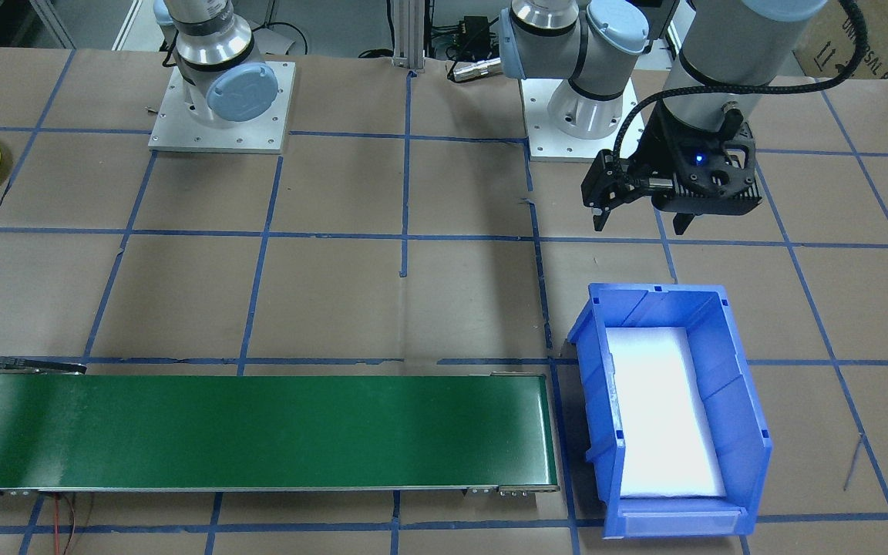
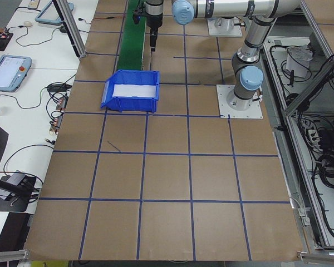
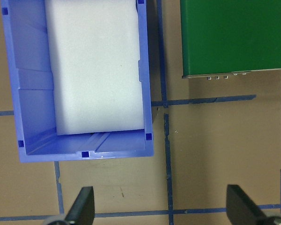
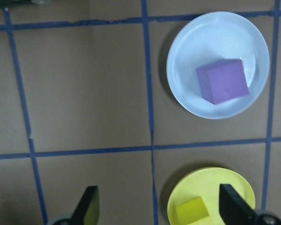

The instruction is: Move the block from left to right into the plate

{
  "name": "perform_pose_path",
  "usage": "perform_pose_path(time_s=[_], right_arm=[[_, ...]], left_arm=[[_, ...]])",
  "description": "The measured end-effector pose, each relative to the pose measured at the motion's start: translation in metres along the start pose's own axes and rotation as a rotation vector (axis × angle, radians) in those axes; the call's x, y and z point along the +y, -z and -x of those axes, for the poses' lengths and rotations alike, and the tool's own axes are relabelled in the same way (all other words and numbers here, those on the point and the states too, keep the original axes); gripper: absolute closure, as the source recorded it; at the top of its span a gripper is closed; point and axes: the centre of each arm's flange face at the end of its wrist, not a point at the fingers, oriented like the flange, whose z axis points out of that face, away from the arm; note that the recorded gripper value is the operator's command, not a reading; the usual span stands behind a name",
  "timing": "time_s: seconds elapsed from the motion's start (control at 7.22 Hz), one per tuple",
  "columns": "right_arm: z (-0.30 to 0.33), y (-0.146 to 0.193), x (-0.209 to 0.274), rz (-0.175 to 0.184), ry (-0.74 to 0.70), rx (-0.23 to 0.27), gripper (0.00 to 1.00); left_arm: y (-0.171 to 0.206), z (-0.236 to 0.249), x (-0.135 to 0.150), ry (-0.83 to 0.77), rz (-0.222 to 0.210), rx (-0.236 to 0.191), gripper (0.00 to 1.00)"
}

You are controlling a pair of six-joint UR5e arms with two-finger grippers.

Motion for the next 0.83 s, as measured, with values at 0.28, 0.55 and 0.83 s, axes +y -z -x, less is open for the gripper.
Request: perform_pose_path(time_s=[0.28, 0.55, 0.83], right_arm=[[0.135, 0.025, -0.048, -0.03, 0.017, -0.008, 0.07], [0.286, 0.034, -0.071, -0.041, -0.014, -0.008, 0.05], [0.397, 0.039, -0.061, -0.05, -0.071, -0.029, 0.05]], left_arm=[[0.002, 0.0, -0.001, 0.0, -0.005, 0.003, 0.0], [0.002, -0.001, -0.002, -0.001, -0.009, 0.003, 0.0], [0.003, -0.001, -0.002, -0.003, -0.012, 0.003, 0.0]])
